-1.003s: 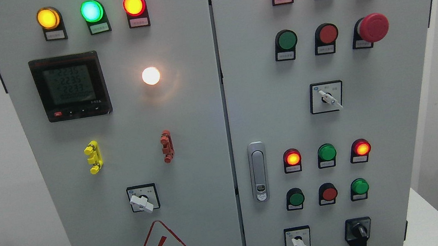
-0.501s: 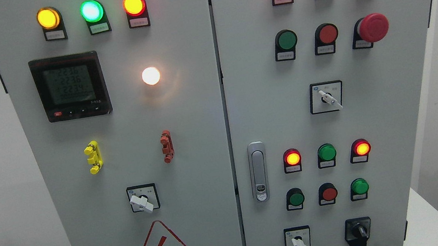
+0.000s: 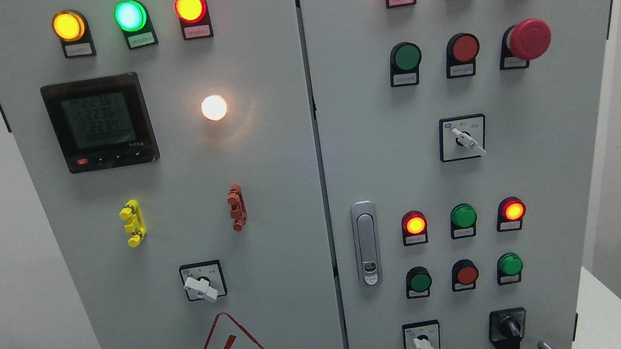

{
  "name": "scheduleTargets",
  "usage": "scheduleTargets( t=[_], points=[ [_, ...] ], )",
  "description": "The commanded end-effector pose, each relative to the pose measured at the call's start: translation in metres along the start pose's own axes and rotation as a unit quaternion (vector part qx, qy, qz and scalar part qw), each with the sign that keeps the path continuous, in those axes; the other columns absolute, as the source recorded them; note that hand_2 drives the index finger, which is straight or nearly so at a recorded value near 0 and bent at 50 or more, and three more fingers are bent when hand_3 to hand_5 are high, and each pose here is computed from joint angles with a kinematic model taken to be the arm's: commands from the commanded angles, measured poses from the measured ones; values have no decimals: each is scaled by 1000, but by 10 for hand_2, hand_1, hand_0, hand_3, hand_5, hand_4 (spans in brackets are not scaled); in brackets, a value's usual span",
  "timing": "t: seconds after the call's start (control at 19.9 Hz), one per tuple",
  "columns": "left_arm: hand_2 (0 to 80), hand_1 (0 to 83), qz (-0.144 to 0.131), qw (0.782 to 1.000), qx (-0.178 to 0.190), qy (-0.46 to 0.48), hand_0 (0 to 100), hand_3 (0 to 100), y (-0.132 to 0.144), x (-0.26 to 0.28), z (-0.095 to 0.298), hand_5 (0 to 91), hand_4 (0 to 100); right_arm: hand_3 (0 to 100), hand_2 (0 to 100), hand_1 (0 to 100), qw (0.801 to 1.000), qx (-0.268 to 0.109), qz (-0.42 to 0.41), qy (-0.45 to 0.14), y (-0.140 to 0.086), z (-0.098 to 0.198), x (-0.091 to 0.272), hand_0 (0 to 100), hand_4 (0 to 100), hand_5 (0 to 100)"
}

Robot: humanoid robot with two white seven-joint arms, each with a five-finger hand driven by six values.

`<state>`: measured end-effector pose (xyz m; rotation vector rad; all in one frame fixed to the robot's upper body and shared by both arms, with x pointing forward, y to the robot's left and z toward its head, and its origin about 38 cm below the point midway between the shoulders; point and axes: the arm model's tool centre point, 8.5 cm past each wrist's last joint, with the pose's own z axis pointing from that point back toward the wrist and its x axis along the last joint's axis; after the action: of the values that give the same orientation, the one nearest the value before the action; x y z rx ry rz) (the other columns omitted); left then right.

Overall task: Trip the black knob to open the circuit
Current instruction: 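Raise the right hand up to the black rotary knob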

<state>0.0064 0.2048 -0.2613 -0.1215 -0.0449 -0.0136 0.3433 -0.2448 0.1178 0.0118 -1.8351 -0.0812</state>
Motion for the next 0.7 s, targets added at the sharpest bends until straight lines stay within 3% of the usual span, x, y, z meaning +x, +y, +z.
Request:
scheduleTargets(
  t=[0.0,0.65],
  points=[
    [0,389,-1,1000,1,-8,120,0,1,6,-1,0,0,1000,7,0,1000,21,6,0,7,-2,1,0,997,1000],
    [0,389,-1,1000,1,-8,120,0,1,6,-1,0,0,1000,14,0,1000,26,5,2,10,-3,0,0,1000,1000]
  ],
)
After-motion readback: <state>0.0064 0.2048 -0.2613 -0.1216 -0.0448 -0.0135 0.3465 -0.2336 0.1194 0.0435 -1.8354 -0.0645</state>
